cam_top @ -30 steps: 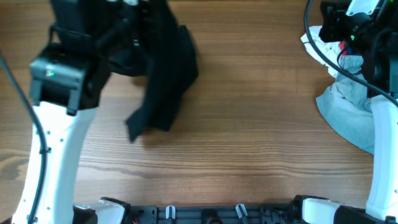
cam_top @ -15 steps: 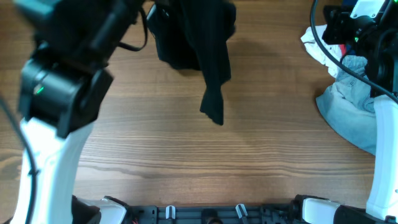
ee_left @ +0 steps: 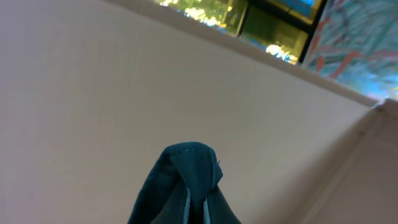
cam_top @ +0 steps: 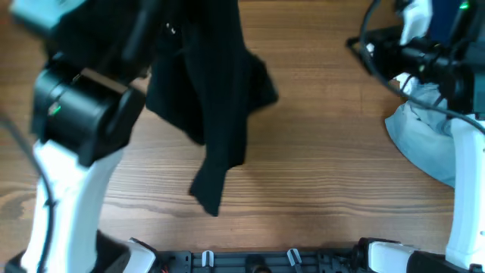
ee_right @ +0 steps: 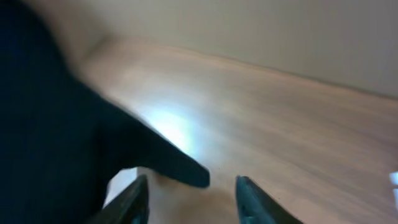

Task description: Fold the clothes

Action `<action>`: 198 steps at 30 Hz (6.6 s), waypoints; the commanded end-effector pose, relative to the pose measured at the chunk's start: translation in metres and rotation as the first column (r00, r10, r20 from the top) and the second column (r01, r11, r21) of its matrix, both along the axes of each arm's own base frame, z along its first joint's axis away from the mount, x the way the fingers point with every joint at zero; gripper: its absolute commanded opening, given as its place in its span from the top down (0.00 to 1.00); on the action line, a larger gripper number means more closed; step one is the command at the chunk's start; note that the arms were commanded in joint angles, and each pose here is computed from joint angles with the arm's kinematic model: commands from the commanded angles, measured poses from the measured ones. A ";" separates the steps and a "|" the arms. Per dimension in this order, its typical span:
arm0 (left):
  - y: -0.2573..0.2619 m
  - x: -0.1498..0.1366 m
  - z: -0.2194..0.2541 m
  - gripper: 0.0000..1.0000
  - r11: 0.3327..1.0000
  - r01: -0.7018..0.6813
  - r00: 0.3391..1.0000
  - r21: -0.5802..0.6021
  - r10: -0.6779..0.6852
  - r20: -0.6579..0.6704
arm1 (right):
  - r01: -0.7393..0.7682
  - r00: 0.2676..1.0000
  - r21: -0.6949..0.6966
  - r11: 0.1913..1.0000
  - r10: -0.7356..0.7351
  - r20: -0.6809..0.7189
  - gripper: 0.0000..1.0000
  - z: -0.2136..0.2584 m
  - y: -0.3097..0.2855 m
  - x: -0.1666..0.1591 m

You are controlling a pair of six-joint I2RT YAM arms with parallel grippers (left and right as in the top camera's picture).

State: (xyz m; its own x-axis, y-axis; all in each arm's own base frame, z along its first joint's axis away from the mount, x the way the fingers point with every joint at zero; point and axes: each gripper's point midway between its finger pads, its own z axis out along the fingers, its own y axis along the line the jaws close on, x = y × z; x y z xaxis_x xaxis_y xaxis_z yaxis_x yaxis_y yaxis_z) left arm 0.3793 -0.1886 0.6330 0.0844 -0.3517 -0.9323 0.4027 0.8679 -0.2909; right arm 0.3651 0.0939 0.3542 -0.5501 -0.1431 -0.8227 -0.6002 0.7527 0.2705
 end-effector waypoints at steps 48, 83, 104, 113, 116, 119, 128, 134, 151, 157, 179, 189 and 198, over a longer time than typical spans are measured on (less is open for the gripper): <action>-0.018 0.091 -0.067 0.96 0.985 -0.171 0.980 0.024 0.173 -0.102 | -0.061 0.993 -0.007 0.998 0.062 0.099 0.34 -0.117 0.172 0.028; -0.011 0.081 -0.062 0.96 0.982 -0.177 0.978 0.058 0.182 -0.098 | 0.112 0.994 -0.190 0.975 -0.107 0.039 0.96 -0.201 0.148 0.072; 0.097 -0.063 -0.031 0.96 0.921 -0.321 0.922 0.222 0.357 -0.148 | 0.490 0.564 0.136 0.861 -0.432 0.704 0.96 0.178 -0.046 -0.077; 0.115 -0.156 -0.008 0.96 0.976 -0.192 0.971 0.102 0.204 -0.123 | 0.485 0.555 0.143 0.863 -0.430 0.713 0.96 0.221 -0.058 -0.155; 0.118 -0.155 -0.027 0.96 0.971 -0.204 0.955 0.125 0.226 -0.193 | 0.466 0.583 0.124 0.876 -0.409 0.702 0.96 0.216 -0.053 -0.156; 0.120 -0.141 -0.051 0.96 0.950 -0.265 0.914 0.165 0.302 -0.271 | 0.437 0.661 0.068 0.897 -0.372 0.652 0.96 0.195 -0.044 -0.141; 0.119 -0.093 -0.137 0.96 0.851 -0.406 0.698 0.335 0.525 -0.487 | 0.285 0.898 -0.122 0.951 -0.220 0.380 0.96 0.102 -0.006 -0.060; 0.127 -0.059 -0.210 0.96 0.772 -0.440 0.465 0.459 0.633 -0.619 | 0.160 0.979 -0.199 0.967 -0.131 0.153 0.96 0.018 0.020 0.013; 0.124 0.117 -0.408 0.96 0.661 -0.404 0.168 0.632 0.733 -0.660 | 0.076 0.977 -0.274 0.959 -0.126 -0.171 0.96 -0.210 0.043 0.150; 0.143 0.170 -0.450 0.96 0.674 -0.492 0.182 0.551 0.699 -0.692 | 0.171 0.976 -0.268 0.948 -0.201 -0.088 0.96 -0.233 0.039 0.190; 0.103 0.203 -0.465 0.00 0.865 -0.302 0.340 0.400 0.490 -0.803 | 0.169 0.980 -0.126 0.978 -0.153 0.124 0.00 -0.149 0.060 0.203; 0.083 0.183 -0.510 0.00 0.924 -0.123 0.244 0.363 0.383 -0.891 | 0.154 0.985 -0.200 0.968 -0.166 -0.044 0.00 -0.240 0.059 0.206; 0.085 0.178 -0.514 0.00 0.917 -0.073 0.238 0.393 0.398 -0.886 | 0.237 0.927 -0.234 0.943 -0.291 -0.234 0.05 -0.318 0.013 0.203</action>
